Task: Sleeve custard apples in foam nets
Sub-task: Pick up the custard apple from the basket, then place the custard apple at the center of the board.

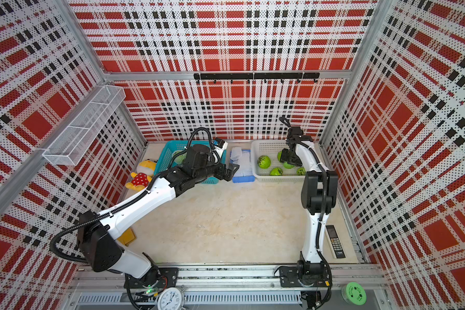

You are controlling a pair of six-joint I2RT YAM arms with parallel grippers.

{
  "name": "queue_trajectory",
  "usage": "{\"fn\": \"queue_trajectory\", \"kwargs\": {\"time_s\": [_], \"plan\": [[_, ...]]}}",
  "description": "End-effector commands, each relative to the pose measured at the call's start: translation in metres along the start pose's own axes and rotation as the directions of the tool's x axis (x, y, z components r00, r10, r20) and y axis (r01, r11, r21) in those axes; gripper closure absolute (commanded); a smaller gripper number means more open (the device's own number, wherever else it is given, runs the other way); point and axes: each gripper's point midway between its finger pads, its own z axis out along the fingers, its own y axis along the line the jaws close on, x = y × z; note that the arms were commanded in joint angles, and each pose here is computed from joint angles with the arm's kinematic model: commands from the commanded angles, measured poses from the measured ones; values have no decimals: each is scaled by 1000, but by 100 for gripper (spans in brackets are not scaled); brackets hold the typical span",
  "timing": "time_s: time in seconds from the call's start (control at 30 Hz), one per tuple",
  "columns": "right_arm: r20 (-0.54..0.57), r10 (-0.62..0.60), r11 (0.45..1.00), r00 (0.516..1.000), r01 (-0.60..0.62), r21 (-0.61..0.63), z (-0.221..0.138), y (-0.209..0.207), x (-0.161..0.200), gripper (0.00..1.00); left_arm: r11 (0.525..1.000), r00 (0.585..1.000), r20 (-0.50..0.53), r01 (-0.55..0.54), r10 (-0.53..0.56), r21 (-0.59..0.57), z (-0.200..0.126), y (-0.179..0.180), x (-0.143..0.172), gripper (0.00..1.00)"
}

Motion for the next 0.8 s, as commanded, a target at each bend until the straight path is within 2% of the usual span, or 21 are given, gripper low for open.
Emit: {"fn": "queue_trajectory", "kwargs": {"time_s": [0.0,0.17,0.3,0.53,0.77], "plan": [[74,-25,1000,997,25,1,-40,2,-8,38,1000,998,53,14,-13,-3,-11,-3,-14,1],[112,-79,996,991,84,-37,-78,22,1,37,1000,997,80,25,-24,-12,-18,1,-21,0],[118,-171,976,978,184,-113,-105,53,28,36,998,995,84,63,-60,-28,-29,15,-22,1],[95,-315,912,944,328,-246,-128,106,107,36,977,978,134,177,-161,-118,-69,62,-11,1],[13,-454,828,891,427,-364,-106,157,209,35,949,966,138,241,-216,-202,-91,87,17,0]]}}
